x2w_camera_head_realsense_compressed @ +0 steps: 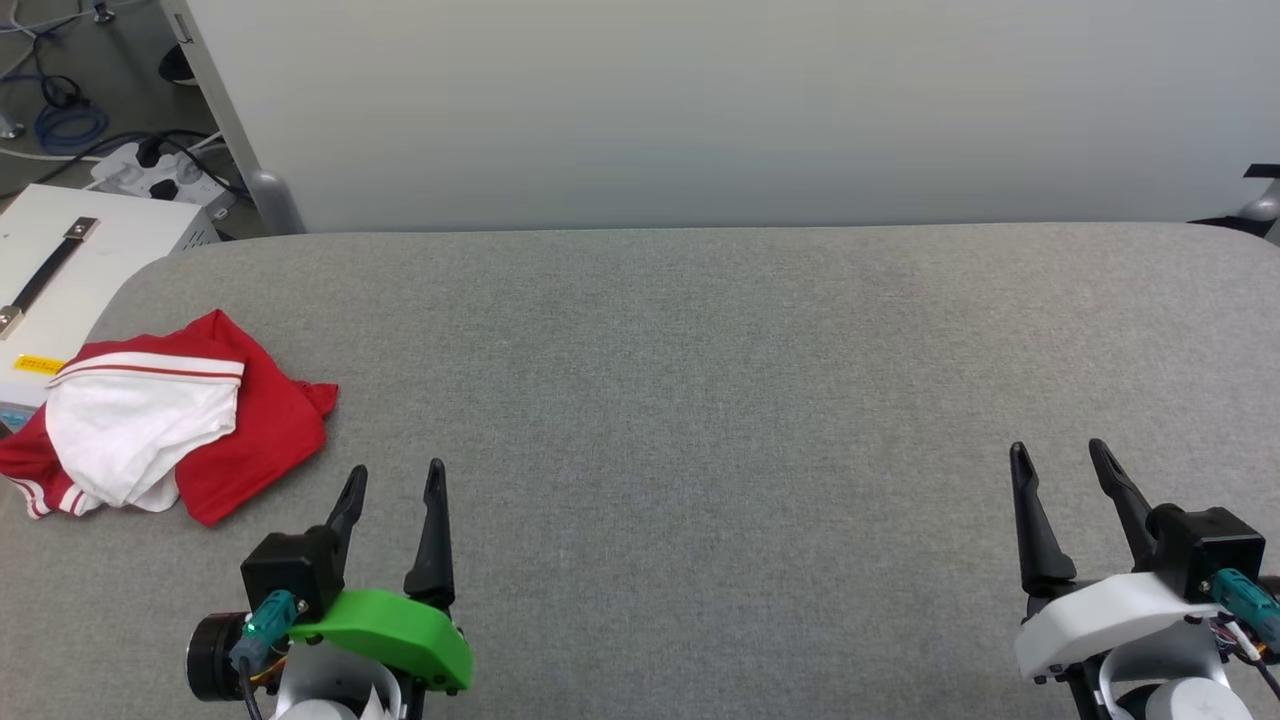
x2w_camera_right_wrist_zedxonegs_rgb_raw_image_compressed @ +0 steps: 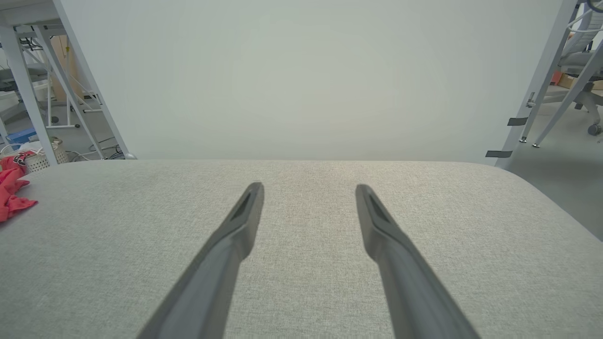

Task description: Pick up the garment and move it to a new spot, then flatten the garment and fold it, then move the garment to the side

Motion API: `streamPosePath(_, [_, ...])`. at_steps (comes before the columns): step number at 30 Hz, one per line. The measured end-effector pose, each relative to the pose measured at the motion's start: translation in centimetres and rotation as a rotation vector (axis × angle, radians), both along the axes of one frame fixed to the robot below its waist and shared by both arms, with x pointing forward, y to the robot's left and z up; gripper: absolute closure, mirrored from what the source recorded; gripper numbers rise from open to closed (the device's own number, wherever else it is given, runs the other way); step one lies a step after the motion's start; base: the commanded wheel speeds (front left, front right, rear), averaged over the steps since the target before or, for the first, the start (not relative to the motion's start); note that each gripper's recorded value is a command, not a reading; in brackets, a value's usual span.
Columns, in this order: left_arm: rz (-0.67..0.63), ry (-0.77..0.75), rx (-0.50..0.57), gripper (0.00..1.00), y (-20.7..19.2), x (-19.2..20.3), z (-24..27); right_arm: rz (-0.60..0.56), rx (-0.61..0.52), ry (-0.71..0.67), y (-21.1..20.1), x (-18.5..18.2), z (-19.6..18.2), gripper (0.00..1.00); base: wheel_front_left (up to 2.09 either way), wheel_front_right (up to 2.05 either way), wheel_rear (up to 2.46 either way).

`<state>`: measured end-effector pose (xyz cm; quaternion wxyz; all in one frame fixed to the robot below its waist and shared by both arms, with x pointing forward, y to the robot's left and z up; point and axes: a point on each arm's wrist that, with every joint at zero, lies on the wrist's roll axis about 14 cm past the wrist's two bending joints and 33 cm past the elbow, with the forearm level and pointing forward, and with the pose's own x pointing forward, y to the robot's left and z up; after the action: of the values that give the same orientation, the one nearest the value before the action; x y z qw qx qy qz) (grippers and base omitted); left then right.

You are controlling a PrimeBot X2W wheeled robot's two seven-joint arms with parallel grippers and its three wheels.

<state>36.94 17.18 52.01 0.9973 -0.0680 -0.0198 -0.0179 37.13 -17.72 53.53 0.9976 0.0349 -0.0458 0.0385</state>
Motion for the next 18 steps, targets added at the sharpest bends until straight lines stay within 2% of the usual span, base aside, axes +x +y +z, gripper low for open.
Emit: streamPosePath(18, [-0.004,0.006,-0.048,0.00,-0.08,-0.36,-0.90,-0.020,0.013,-0.011,-0.63,0.00,-0.31,0.00,0.00,0.00,0.00])
